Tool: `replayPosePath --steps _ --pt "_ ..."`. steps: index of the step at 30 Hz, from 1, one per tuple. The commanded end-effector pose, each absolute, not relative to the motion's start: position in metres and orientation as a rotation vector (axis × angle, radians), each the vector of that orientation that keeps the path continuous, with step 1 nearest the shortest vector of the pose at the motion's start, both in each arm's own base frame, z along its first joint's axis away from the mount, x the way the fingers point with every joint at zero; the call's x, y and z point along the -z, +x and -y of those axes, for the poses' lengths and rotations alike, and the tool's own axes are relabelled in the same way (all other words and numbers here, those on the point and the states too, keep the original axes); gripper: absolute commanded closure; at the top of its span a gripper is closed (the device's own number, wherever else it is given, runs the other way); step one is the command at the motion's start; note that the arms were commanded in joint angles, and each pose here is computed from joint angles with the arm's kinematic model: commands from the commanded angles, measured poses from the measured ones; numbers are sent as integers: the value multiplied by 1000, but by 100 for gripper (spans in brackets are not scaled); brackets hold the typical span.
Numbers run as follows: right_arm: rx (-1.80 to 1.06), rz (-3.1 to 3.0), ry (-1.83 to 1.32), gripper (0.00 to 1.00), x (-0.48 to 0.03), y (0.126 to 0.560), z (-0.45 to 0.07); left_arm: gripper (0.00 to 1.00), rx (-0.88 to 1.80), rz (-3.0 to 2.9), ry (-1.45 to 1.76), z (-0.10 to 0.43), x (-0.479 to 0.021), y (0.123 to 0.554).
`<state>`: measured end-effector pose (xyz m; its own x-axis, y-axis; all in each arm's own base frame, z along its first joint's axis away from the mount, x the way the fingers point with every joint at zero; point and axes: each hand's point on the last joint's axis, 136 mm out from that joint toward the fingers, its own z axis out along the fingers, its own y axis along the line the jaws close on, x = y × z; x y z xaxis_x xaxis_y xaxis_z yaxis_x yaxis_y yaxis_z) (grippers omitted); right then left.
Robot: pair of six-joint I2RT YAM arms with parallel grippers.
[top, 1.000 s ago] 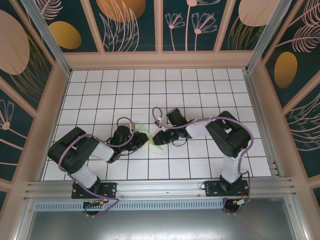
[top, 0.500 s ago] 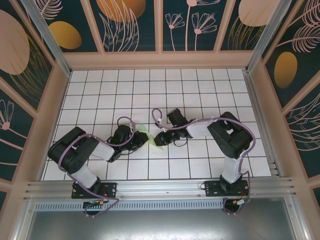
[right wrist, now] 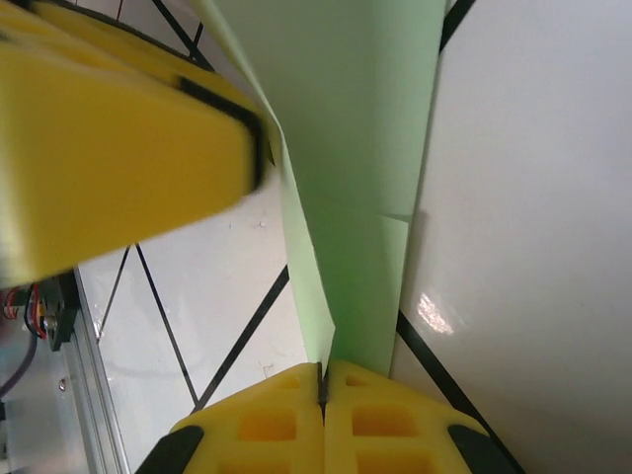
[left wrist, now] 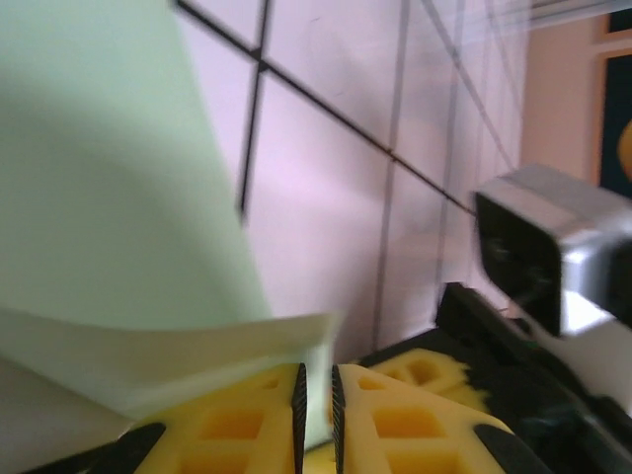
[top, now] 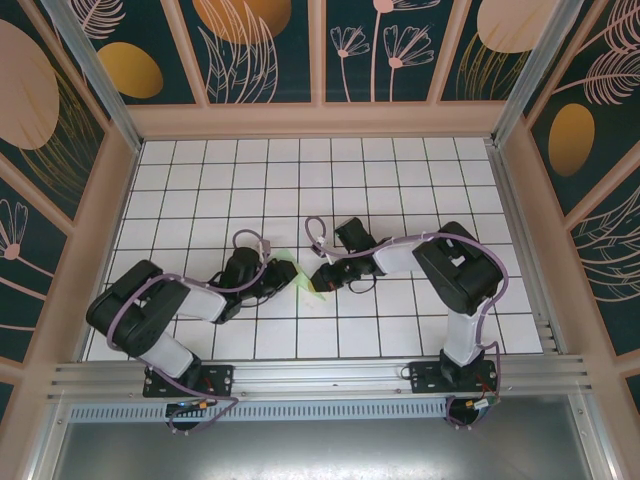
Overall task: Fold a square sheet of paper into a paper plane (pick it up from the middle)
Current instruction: Fold the wing for the fifth time at the center of the table.
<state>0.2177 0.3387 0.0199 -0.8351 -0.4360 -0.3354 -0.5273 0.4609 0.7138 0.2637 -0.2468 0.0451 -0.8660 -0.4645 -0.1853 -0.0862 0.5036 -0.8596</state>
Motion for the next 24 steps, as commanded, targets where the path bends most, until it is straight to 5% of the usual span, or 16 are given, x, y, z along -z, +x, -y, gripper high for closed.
replayPosePath --steps 1,24 --pt "-1318 -2693 -796 95 2 209 -328 81 1328 -2314 -375 249 -57 261" --pt "-1319 -2736 -756 90 4 211 -327 85 1154 -2512 -494 247 -5 257"
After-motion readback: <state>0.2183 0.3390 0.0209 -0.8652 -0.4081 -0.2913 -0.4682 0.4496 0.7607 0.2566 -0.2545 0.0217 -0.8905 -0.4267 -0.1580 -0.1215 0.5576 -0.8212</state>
